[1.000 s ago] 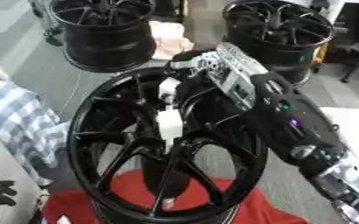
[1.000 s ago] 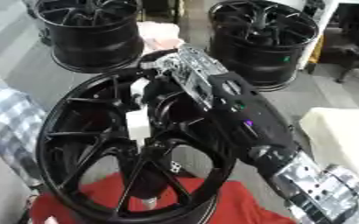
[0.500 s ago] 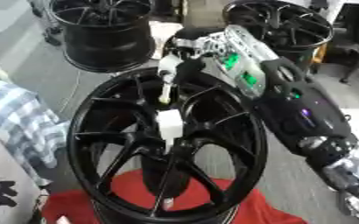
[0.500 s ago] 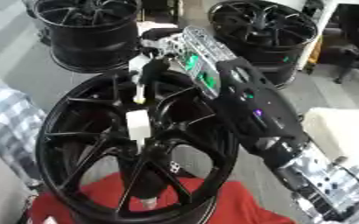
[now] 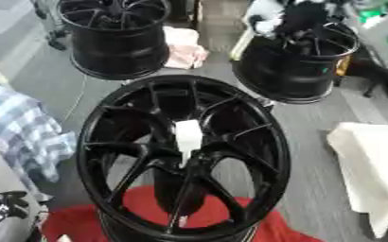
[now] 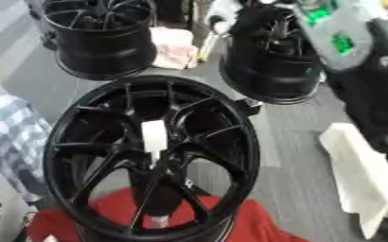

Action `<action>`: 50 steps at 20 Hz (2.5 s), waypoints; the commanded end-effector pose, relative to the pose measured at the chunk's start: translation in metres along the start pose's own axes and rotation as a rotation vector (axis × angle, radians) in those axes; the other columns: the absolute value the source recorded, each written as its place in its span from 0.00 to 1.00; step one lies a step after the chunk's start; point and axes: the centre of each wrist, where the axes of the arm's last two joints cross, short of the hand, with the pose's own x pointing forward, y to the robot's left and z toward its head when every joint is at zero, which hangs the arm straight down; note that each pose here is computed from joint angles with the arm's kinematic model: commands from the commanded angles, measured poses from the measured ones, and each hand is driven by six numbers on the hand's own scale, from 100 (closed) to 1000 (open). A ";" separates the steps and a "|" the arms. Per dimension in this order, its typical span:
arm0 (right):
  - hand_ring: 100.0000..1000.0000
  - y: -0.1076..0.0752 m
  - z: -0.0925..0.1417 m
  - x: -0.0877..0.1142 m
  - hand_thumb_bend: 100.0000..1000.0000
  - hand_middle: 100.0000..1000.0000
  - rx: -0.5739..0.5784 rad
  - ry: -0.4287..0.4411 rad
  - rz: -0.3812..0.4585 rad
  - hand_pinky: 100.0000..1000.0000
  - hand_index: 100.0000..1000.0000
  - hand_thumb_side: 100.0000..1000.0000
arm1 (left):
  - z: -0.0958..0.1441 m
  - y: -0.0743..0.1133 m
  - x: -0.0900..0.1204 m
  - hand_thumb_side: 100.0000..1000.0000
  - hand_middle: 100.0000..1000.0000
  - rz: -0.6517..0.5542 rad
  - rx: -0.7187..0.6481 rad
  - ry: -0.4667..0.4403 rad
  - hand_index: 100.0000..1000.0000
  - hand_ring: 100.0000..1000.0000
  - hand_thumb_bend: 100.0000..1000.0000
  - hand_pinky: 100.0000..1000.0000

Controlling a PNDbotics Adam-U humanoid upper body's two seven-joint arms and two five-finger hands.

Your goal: Pull the pin out of the wheel hub.

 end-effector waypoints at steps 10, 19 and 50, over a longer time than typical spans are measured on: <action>0.71 0.215 0.097 -0.124 0.06 0.74 -0.353 0.675 -0.523 0.73 0.88 0.57 | 0.014 0.021 0.003 0.64 0.56 -0.035 0.086 -0.021 0.77 0.54 0.02 0.74; 0.61 0.298 0.065 -0.075 0.00 0.62 -0.547 0.614 -0.731 0.68 0.81 0.52 | 0.012 0.019 0.001 0.64 0.56 -0.032 0.091 -0.036 0.77 0.54 0.02 0.74; 0.54 0.337 0.050 -0.046 0.00 0.55 -0.600 0.468 -0.880 0.63 0.78 0.49 | 0.007 0.015 -0.002 0.65 0.57 -0.046 0.063 -0.047 0.77 0.54 0.02 0.74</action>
